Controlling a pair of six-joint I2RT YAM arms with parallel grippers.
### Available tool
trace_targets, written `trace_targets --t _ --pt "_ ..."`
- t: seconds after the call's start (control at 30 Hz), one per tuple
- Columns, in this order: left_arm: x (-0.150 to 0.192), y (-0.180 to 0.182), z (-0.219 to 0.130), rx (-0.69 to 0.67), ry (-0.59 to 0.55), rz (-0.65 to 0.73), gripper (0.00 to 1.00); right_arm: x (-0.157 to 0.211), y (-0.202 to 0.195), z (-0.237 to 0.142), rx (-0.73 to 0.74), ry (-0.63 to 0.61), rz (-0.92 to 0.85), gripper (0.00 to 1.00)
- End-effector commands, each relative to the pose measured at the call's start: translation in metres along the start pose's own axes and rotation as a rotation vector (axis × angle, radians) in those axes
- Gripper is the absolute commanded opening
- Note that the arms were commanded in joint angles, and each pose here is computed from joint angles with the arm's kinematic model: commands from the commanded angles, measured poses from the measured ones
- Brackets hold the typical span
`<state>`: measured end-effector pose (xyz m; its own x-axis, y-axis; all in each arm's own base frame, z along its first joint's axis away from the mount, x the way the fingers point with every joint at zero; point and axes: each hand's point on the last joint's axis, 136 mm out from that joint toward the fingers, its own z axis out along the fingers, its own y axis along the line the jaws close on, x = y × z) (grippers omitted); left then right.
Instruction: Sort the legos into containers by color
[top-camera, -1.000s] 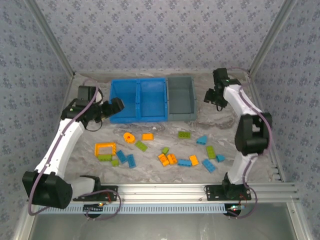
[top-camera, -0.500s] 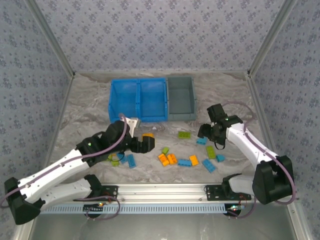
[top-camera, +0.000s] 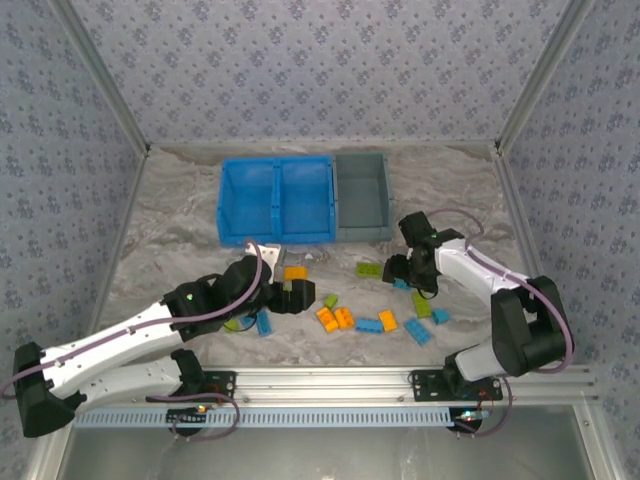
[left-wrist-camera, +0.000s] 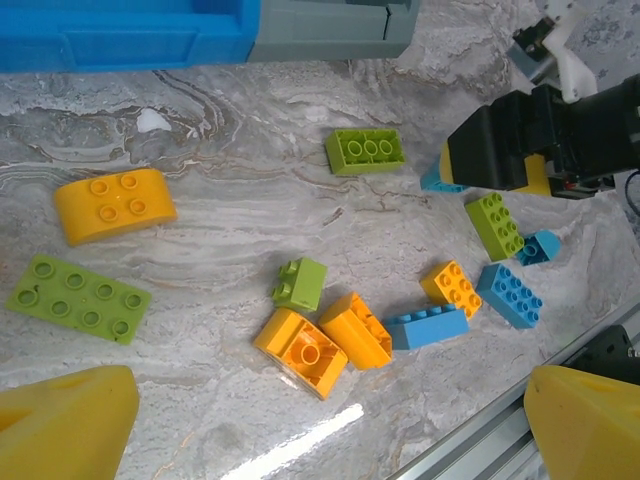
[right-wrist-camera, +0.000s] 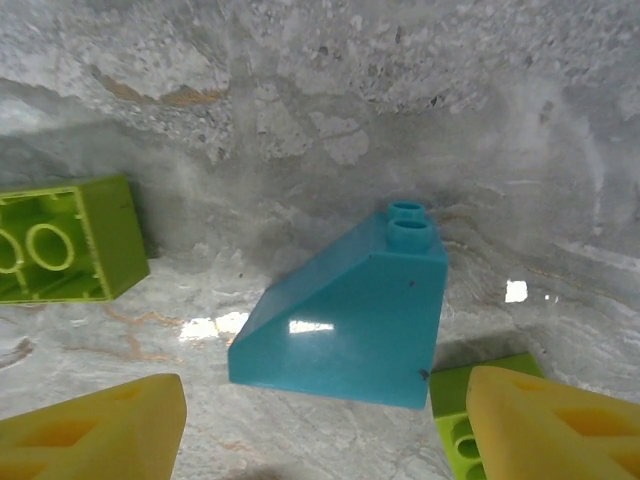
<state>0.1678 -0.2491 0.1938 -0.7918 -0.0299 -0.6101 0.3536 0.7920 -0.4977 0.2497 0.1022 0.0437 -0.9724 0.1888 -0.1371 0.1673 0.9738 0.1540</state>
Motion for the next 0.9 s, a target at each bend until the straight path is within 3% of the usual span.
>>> trace_targets --t 0.0,0.2,0.63,0.73,0.87 --pt "-0.008 -0.006 -0.001 0.012 -0.032 -0.009 0.99 -0.001 -0.003 0.006 0.037 0.025 -0.056 0.76" --pt "-0.006 -0.007 0.0 0.017 -0.031 -0.011 0.99 -0.002 -0.006 0.02 0.078 0.067 -0.068 0.7" --pt "-0.007 -0.017 0.0 0.047 -0.056 0.018 0.99 -0.017 -0.005 0.018 0.102 0.005 -0.102 0.48" --pt "-0.01 -0.016 -0.001 0.04 -0.068 0.012 0.99 -0.021 -0.003 0.003 0.121 -0.035 -0.117 0.46" --pt "-0.025 -0.01 -0.014 -0.012 -0.131 0.0 0.99 -0.038 0.02 -0.046 0.132 -0.176 -0.18 0.46"
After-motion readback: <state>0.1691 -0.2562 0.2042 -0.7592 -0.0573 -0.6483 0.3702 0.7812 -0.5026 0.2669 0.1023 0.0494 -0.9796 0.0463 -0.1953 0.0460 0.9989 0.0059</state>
